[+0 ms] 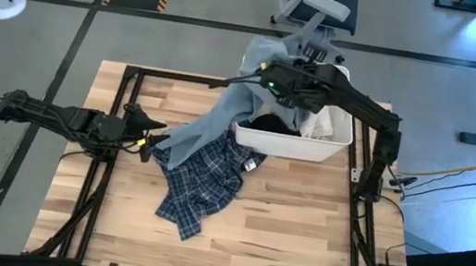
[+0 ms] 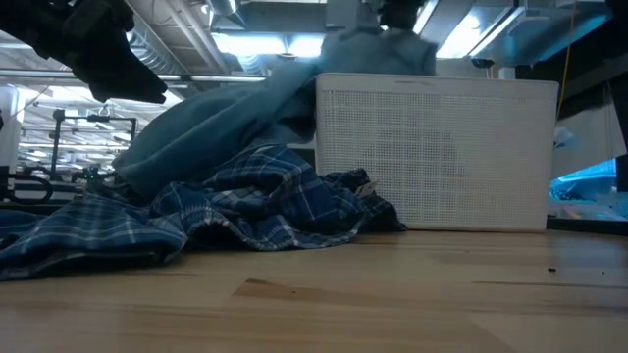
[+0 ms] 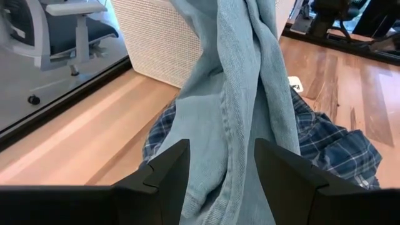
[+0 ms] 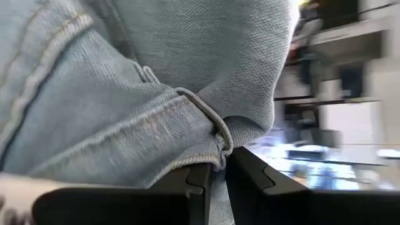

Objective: Sort clothes
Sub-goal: Put the blue denim pants into the white laundry bin

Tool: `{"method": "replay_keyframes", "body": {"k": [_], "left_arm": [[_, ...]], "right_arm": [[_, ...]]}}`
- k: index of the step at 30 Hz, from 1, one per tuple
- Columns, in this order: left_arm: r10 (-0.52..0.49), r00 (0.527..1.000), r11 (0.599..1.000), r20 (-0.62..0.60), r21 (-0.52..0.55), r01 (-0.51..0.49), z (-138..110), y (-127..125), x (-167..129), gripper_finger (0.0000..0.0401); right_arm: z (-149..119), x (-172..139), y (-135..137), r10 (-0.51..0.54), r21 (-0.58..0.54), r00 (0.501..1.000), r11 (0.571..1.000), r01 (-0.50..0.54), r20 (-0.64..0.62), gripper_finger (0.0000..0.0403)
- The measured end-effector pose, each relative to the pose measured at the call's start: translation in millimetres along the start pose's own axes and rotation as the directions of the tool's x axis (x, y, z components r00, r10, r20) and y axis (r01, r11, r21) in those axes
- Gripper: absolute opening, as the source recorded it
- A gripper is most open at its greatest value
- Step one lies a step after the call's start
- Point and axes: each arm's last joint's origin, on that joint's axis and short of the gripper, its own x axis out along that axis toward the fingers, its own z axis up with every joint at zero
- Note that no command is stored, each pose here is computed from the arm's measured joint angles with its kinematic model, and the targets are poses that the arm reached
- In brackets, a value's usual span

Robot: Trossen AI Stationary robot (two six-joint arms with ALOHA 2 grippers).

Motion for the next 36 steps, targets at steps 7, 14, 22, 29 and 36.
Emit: {"method": "replay_keyframes", "body": {"k": [7, 14, 22, 29, 36], "left_arm": [[0.000, 1.000, 1.000, -0.001, -0.020, 0.000, -0.1, 0.0, 0.1, 0.0175], [-0.026, 0.999, 1.000, -0.025, -0.014, 0.025, -1.4, -2.1, 2.0, 0.0175], [-0.093, 0.993, 0.995, -0.067, 0.032, 0.096, -2.5, -7.9, 7.3, 0.0175], [-0.174, 0.985, 0.984, -0.022, 0.044, 0.174, 4.9, -15.8, 12.5, 0.0175], [-0.094, 0.995, 0.995, 0.022, 0.016, 0.094, 14.2, -8.1, 20.3, 0.0192]], "right_arm": [[-5.1, 34.4, 25.2, 0.124, 0.030, 0.986, 0.992, -0.121, -0.111, 0.0079], [-11.0, 50.3, 34.5, 0.155, -0.029, 0.971, 0.986, -0.163, -0.180, 0.0173], [-18.3, 4.4, 9.7, 0.124, -0.081, 0.991, 0.989, -0.127, -0.040, 0.0232], [-35.4, -50.5, -0.7, 0.079, -0.098, 0.989, 0.993, -0.067, 0.122, 0.0234], [-45.1, -69.0, -4.7, 0.060, -0.080, 0.983, 0.996, -0.046, 0.175, 0.0234]]}}
